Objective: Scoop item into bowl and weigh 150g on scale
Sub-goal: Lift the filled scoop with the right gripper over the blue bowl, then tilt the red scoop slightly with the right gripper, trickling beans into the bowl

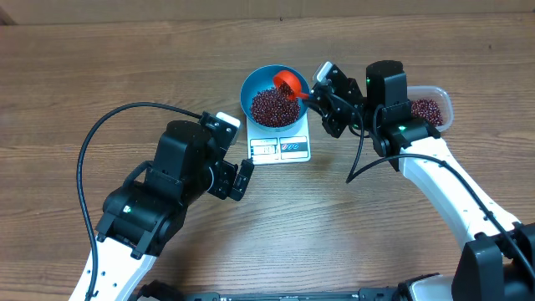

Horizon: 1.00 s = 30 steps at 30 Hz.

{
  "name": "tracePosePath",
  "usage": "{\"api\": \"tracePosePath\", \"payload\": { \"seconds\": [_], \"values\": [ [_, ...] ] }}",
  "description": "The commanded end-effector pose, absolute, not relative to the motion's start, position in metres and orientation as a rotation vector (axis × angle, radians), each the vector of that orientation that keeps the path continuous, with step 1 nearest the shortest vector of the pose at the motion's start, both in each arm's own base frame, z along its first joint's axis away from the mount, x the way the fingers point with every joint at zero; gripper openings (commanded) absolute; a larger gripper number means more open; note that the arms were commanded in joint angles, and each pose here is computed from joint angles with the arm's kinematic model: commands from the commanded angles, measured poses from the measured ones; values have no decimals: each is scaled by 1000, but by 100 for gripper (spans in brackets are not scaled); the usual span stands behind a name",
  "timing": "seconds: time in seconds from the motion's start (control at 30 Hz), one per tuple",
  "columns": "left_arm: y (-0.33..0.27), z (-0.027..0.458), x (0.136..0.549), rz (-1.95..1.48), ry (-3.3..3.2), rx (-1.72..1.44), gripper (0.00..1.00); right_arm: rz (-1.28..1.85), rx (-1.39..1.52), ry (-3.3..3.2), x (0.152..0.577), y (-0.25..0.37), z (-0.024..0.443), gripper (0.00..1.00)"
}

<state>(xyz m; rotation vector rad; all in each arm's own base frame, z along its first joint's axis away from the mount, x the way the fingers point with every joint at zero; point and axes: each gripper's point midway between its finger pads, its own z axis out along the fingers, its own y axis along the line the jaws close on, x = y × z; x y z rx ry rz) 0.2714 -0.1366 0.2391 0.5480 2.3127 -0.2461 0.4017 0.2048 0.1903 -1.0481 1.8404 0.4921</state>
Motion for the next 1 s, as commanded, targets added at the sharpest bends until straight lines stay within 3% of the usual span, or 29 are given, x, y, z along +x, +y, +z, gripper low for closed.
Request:
{"api": "tracePosePath", "payload": {
  "seconds": [0.0, 0.97],
  "values": [
    [-137, 239, 270, -245, 2310, 545, 100, 455, -1059, 1794, 410, 206, 205, 4],
    [-137, 239, 270, -245, 2310, 545, 100, 517, -978, 1895, 406, 204, 197, 4]
  ]
}}
